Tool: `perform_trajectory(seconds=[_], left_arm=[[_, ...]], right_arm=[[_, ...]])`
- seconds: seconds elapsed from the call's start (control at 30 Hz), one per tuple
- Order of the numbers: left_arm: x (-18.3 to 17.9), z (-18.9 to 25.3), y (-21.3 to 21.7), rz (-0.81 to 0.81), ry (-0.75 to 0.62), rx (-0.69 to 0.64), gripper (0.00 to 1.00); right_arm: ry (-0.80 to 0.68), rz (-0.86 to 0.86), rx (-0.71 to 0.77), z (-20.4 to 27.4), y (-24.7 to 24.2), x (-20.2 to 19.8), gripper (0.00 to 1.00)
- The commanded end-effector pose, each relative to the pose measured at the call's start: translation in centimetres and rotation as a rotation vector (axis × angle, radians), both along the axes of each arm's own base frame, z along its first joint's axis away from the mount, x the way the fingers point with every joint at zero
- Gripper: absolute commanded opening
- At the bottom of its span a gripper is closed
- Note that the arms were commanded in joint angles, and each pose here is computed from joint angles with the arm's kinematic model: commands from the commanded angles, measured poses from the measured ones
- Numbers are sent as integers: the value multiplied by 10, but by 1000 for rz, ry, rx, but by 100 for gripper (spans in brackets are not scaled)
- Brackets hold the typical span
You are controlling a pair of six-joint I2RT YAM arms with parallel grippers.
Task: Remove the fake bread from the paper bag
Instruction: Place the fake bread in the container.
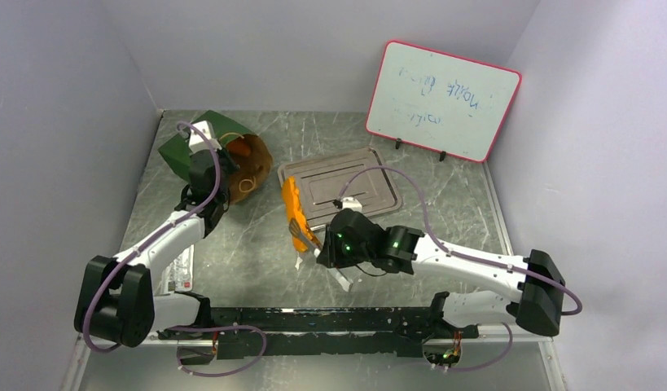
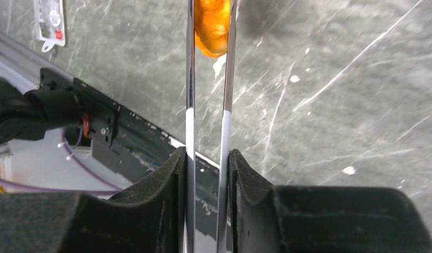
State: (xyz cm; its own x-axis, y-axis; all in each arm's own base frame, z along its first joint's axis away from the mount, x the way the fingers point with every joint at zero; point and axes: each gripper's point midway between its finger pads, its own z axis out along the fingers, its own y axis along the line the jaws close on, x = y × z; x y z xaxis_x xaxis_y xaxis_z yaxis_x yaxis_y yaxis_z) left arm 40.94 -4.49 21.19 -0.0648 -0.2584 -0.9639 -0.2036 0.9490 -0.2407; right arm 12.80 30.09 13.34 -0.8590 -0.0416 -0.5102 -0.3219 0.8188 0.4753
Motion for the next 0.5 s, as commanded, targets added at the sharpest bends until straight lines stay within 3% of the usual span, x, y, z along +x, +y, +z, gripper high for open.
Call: perform_trajectory(seconds=[0.0,0.47], left_arm=[[-1,24,-5,-37,-76,-37,7],[-2,31,-11,-73,-77,-52,7]], right_arm=[[-127,9,-8,25,3,33,0],[-172,39,-151,12,6,76,0]])
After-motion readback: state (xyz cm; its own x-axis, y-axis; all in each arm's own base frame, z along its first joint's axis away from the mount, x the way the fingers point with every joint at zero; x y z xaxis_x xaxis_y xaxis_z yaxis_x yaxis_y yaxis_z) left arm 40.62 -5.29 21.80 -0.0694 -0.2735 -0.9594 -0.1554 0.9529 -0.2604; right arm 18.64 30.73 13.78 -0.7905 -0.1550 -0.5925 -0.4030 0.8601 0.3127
